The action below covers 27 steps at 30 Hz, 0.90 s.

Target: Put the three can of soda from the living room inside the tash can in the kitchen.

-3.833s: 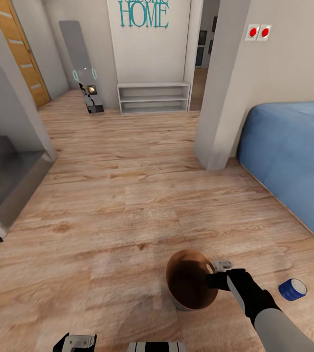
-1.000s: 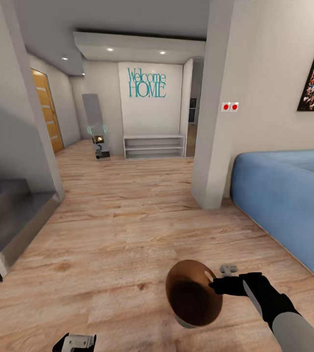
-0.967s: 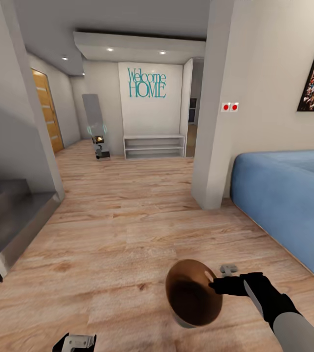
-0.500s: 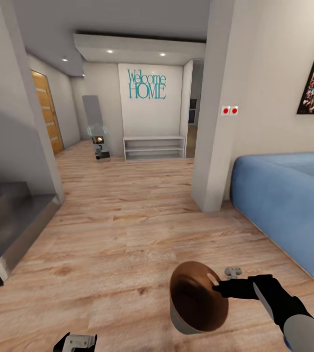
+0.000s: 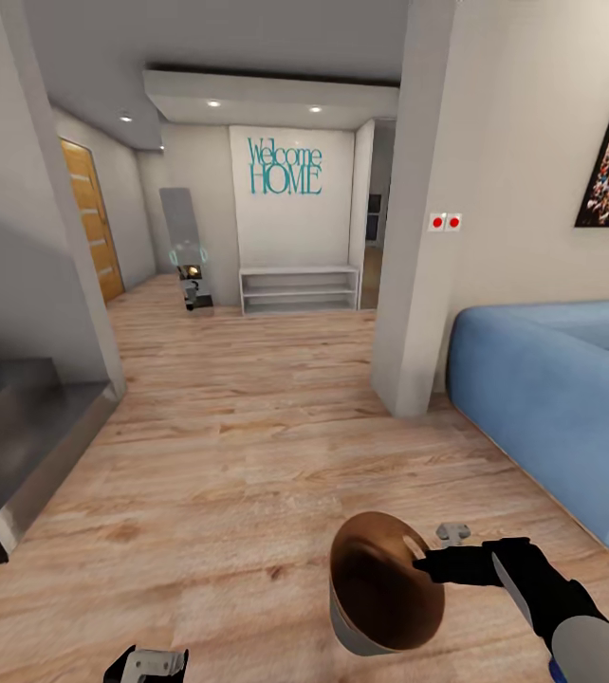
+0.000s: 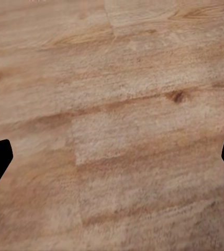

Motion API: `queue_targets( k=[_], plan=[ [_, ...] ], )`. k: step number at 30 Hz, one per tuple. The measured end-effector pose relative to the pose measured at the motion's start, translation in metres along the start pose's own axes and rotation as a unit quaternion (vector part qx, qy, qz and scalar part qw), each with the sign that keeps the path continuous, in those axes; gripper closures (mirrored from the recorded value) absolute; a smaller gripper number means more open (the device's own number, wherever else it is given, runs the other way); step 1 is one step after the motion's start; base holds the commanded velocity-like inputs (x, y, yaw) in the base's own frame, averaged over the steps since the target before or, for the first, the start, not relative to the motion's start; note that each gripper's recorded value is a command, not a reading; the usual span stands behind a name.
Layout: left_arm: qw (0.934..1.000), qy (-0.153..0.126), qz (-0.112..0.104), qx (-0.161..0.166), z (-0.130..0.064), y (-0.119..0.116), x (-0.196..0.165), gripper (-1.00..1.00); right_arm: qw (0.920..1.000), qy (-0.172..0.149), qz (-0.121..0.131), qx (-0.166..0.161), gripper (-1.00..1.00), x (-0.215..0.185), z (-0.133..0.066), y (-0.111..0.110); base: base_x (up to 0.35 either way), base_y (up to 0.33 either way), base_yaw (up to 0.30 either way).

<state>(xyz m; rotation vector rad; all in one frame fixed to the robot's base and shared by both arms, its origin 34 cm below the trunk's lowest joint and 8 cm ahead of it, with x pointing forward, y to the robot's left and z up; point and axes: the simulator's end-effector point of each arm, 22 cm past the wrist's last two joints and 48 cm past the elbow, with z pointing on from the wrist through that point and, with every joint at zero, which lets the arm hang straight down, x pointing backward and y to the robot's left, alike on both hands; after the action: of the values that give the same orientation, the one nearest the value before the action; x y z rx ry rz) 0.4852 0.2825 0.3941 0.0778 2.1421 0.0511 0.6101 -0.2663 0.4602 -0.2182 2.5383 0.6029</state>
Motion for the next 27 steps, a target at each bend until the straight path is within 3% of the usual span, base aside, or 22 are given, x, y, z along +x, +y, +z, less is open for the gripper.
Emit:
queue_targets(
  k=[11, 16, 27],
  plan=[
    [1.0, 0.0, -0.001, 0.0, -0.005, 0.0, -0.012, -1.0, 1.0, 0.001, 0.0, 0.002, 1.0, -0.008, -0.008, 0.004, 0.048, -0.003, 0.0],
    [1.0, -0.003, -0.002, 0.0, -0.005, 0.0, -0.015, -1.0, 0.9999, 0.012, 0.005, 0.003, 1.0, 0.015, -0.005, 0.001, 0.07, -0.011, 0.0],
    [1.0, -0.002, -0.002, -0.001, -0.005, 0.001, -0.013, -1.0, 1.0, 0.006, -0.002, 0.001, 1.0, 0.027, -0.002, 0.002, -0.113, -0.001, 0.0]
  ],
)
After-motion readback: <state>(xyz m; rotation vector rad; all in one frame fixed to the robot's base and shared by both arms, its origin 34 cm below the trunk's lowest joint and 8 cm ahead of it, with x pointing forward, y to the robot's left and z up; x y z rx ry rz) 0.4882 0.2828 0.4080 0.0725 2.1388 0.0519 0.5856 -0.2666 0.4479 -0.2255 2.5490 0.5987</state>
